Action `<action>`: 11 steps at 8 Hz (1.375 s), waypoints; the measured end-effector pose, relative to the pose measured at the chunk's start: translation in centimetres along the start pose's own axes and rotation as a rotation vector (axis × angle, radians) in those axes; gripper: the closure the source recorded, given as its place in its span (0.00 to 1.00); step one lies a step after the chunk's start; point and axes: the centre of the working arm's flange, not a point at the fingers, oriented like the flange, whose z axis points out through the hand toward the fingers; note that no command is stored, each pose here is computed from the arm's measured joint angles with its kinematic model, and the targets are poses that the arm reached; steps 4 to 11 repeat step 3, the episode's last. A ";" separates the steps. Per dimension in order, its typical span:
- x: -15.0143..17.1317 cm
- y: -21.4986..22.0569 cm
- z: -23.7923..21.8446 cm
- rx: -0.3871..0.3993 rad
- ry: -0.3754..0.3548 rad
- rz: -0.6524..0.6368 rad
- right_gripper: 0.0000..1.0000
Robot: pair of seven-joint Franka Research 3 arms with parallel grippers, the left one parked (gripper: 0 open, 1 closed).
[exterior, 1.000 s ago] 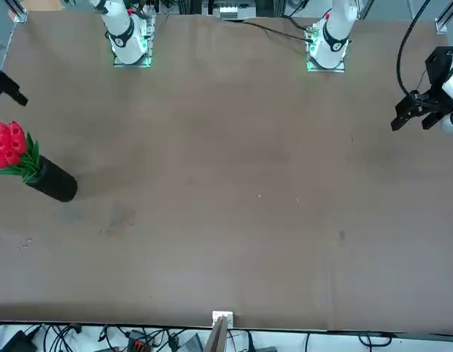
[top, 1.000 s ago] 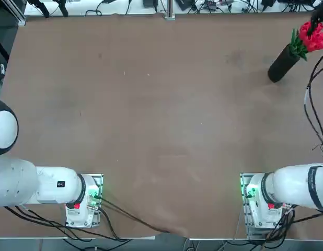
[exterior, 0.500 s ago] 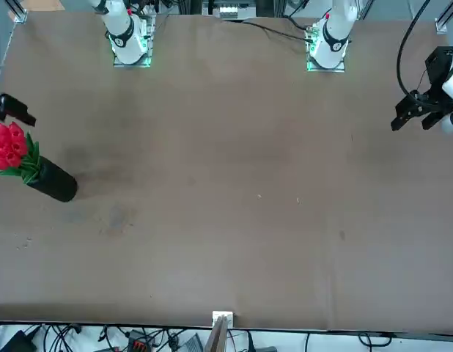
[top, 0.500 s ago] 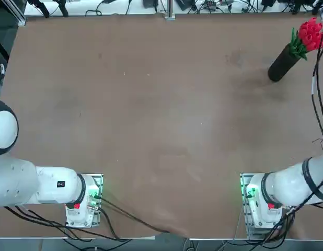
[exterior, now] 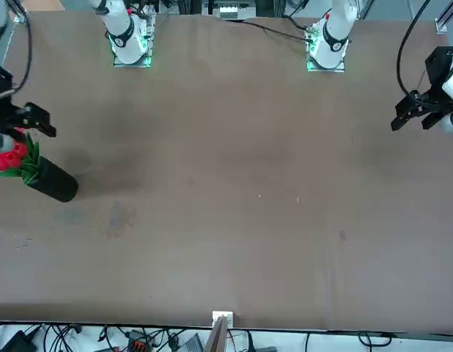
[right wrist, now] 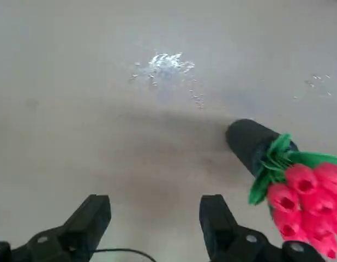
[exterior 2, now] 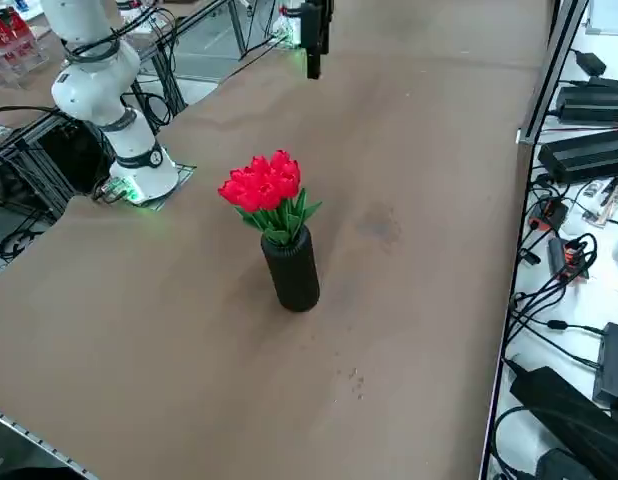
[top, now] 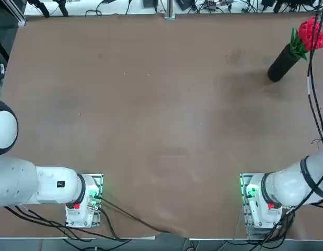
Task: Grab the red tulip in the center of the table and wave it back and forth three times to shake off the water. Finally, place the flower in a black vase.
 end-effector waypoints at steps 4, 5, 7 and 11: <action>-5.3 0.9 0.6 0.027 0.069 0.124 0.00; -5.3 0.9 0.6 0.027 0.069 0.124 0.00; -5.3 0.9 0.6 0.027 0.069 0.124 0.00; -5.3 0.9 0.6 0.027 0.069 0.124 0.00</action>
